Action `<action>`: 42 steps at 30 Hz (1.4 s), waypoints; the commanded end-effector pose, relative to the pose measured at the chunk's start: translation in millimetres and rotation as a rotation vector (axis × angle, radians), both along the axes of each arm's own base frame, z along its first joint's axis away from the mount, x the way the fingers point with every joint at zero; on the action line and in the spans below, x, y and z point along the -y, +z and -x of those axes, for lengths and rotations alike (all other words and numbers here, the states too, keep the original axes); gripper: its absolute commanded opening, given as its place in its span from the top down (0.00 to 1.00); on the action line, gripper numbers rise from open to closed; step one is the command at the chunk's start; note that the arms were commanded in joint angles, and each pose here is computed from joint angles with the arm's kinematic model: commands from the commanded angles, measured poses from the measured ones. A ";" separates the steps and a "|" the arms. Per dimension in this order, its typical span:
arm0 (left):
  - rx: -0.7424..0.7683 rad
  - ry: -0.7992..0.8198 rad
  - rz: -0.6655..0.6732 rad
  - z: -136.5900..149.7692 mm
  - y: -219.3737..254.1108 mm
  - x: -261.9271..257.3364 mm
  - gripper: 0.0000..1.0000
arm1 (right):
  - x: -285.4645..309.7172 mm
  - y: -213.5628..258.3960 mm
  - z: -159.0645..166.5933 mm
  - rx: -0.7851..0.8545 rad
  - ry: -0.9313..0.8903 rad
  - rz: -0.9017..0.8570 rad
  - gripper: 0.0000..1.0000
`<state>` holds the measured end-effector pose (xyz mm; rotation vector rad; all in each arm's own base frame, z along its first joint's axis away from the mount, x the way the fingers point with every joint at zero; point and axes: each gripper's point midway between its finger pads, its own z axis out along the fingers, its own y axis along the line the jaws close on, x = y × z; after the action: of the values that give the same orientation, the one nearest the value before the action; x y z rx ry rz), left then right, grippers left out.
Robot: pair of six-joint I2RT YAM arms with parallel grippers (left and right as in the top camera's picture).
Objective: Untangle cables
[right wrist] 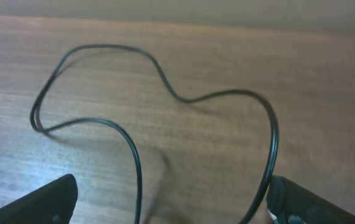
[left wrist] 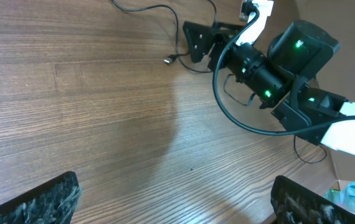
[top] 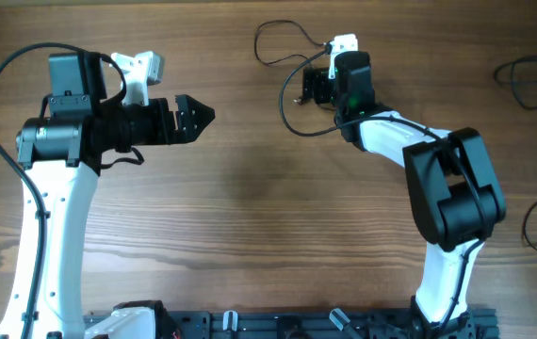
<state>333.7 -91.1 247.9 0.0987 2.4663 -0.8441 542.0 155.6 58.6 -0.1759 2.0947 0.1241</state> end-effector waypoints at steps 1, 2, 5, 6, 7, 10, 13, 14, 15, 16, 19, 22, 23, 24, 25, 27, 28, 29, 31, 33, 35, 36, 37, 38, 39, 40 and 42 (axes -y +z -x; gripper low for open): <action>0.008 0.000 -0.005 -0.4 0.9 -0.9 0.00 | -4.2 -21.5 -6.1 0.003 0.066 0.091 0.00; 0.008 0.000 -0.005 -0.4 0.9 -0.9 0.00 | -4.7 -28.5 -7.4 -0.005 0.070 0.100 0.00; 0.008 0.000 -0.005 -0.4 0.9 -0.9 0.00 | -13.7 -45.7 -9.1 -0.022 0.136 0.122 0.00; 0.008 0.000 -0.006 -0.4 0.8 -1.0 0.00 | -14.2 -48.2 -10.9 -0.024 0.134 0.120 0.00; 0.008 0.000 -0.006 -0.4 0.8 -1.0 0.00 | -15.1 -50.9 -13.7 -0.026 0.131 0.116 0.00; 0.008 0.000 -0.006 -0.4 0.8 -1.0 0.00 | -17.4 -63.2 -21.8 -0.039 0.111 0.087 0.14; 0.008 0.000 -0.006 -0.4 0.8 -1.0 0.00 | -11.6 -65.0 -28.2 -0.048 0.022 0.027 0.70; 0.008 0.000 -0.005 -0.4 0.9 -0.9 0.00 | -9.6 -57.7 -30.6 -0.040 -0.002 0.015 0.86; 0.008 0.000 -0.006 -0.4 0.8 -1.0 0.00 | -9.4 -46.1 -32.7 -0.026 -0.008 0.011 0.96; 0.008 0.000 -0.006 -0.4 0.8 -1.0 0.00 | -9.4 -33.3 -33.7 -0.017 -0.008 0.008 0.96; 0.008 0.000 -0.006 -0.4 0.8 -1.0 0.00 | -2.7 42.7 -27.9 0.027 -0.015 0.003 0.96; 0.008 0.000 -0.006 -0.4 0.8 -1.0 0.00 | 43.6 117.6 -16.8 0.086 -0.143 0.032 0.96; 0.008 0.000 -0.006 -0.4 0.8 -1.0 0.00 | 60.9 135.3 -11.8 0.096 -0.188 0.041 0.96; 0.008 0.000 -0.006 -0.4 0.8 -1.0 0.00 | 78.1 148.4 -7.0 0.101 -0.228 0.049 0.96; 0.008 0.000 -0.006 -0.4 0.8 -1.0 0.00 | 96.7 158.8 -2.4 0.102 -0.266 0.056 0.96; 0.008 0.000 -0.006 -0.4 0.8 -1.0 0.00 | 138.4 165.0 3.1 0.086 -0.347 0.069 0.96; 0.008 0.000 -0.006 -0.4 0.8 -1.0 0.00 | 158.2 163.2 3.8 0.077 -0.384 0.072 0.96; 0.008 0.000 -0.006 -0.4 0.8 -1.0 0.00 | 173.0 158.9 4.5 0.068 -0.419 0.062 0.96; 0.008 0.000 -0.006 -0.4 0.8 -1.0 0.00 | 202.8 144.7 5.4 0.042 -0.491 0.025 0.96; 0.008 0.000 -0.006 -0.4 0.8 -1.0 0.00 | 212.2 117.6 1.0 -0.015 -0.459 -0.034 0.96; 0.008 0.000 -0.006 -0.4 0.8 -1.0 0.00 | 207.6 95.3 -2.4 -0.064 -0.407 -0.072 0.96; 0.008 0.000 -0.006 -0.4 0.8 -1.0 0.00 | 204.0 81.1 -4.5 -0.091 -0.386 -0.089 0.96; 0.008 0.000 -0.006 -0.4 0.8 -1.0 0.00 | 207.7 61.2 -7.2 -0.116 -0.425 -0.103 0.96; 0.008 0.000 -0.006 -0.4 0.8 -1.0 0.00 | 219.3 47.6 -7.1 -0.125 -0.512 -0.109 0.96; 0.008 0.000 -0.006 -0.4 0.8 -1.0 0.00 | 234.0 35.4 -4.1 -0.129 -0.628 -0.119 0.96; 0.008 0.000 -0.006 -0.4 0.8 -1.0 0.00 | 245.1 25.1 -0.7 -0.130 -0.720 -0.128 0.96; 0.008 0.000 -0.006 -0.4 0.8 -1.0 0.00 | 265.6 1.9 4.0 -0.123 -0.849 -0.100 0.96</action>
<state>333.8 -91.1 247.9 0.0989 2.4660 -0.8440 548.1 -78.4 89.7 0.5469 2.1790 -0.1350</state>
